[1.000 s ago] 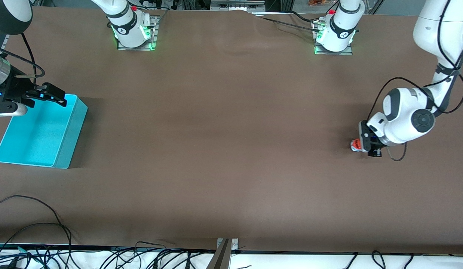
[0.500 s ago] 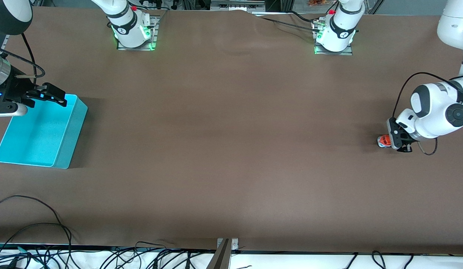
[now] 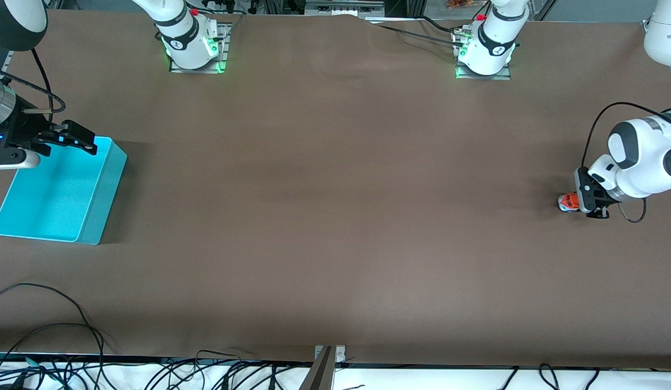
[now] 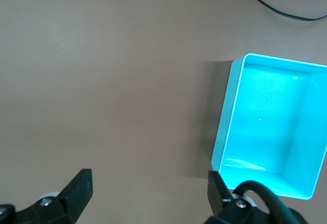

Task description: Wind up bus and store in blue box

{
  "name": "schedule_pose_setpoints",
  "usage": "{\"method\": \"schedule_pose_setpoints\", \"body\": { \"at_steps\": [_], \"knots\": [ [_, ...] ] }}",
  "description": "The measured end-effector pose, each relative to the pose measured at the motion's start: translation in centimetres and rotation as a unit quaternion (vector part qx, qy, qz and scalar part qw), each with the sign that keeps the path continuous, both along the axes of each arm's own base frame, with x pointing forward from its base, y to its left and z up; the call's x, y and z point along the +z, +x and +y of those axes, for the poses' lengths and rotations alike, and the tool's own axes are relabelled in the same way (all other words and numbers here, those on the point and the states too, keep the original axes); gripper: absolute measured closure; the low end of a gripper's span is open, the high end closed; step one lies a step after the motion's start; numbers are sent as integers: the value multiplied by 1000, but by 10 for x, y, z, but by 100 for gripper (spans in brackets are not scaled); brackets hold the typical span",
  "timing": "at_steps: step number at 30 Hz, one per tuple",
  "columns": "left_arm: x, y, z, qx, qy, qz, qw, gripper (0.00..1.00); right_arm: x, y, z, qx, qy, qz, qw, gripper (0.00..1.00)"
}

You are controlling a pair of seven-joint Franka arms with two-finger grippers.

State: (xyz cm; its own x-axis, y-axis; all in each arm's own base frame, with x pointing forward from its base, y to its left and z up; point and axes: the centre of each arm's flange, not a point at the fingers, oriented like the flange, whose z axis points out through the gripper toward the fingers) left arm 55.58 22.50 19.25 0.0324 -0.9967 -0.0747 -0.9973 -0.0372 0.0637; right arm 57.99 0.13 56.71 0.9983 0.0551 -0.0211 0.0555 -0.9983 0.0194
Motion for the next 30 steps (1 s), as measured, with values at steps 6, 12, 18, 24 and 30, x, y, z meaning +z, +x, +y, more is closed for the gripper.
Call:
{"method": "schedule_pose_setpoints", "body": {
  "at_steps": [6,12,18,24,30],
  "knots": [
    [0,-3,15,-12,-1,0,1000,48,0,0,0,0,0,0,1000,0],
    [0,-4,28,-24,-2,-1,1000,48,0,0,0,0,0,0,1000,0],
    [0,-6,41,-25,-1,-3,1000,48,0,0,0,0,0,0,1000,0],
    [0,-8,53,-28,1,-4,1000,48,0,0,0,0,0,0,1000,0],
    [0,-9,62,-29,1,-5,1000,48,-1,0,0,0,0,1,1000,0]
  ]
}}
